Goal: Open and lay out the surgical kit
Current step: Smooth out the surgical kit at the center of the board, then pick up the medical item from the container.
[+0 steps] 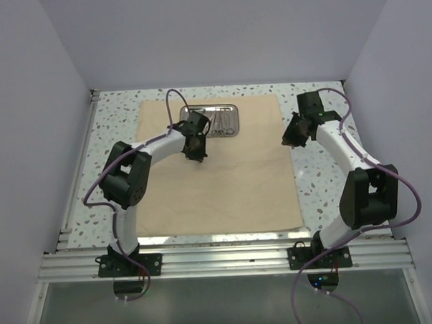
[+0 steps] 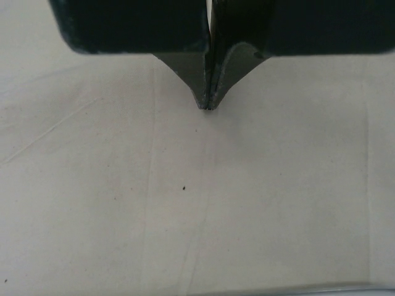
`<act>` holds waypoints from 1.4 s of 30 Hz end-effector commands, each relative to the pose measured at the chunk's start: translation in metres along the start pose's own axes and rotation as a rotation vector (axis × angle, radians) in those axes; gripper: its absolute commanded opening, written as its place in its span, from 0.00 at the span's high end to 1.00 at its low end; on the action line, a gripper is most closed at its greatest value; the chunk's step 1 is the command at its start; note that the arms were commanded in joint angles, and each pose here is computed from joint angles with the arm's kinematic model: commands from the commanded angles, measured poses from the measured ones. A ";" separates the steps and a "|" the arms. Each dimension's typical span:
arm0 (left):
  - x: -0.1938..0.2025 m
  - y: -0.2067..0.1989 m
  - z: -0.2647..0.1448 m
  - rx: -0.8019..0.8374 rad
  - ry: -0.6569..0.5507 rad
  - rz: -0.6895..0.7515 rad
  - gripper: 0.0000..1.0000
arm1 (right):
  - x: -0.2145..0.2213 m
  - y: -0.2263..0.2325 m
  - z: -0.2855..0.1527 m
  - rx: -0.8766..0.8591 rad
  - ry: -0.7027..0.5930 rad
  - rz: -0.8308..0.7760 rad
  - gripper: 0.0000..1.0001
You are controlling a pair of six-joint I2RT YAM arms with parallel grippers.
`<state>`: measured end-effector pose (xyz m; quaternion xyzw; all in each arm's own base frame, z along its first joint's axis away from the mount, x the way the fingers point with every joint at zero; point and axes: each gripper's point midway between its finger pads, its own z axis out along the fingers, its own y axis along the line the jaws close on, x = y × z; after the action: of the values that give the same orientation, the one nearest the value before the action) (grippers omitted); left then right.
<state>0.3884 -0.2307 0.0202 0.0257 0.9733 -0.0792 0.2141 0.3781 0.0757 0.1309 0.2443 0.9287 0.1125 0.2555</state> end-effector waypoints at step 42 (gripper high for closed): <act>-0.149 0.004 -0.045 -0.028 -0.245 -0.007 0.32 | -0.010 0.031 -0.039 -0.051 -0.017 -0.166 0.27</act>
<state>0.4912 -0.2355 0.1388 0.0023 0.9318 -0.0824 0.3535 0.3919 0.1020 0.1697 0.1706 0.9343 0.1306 0.2844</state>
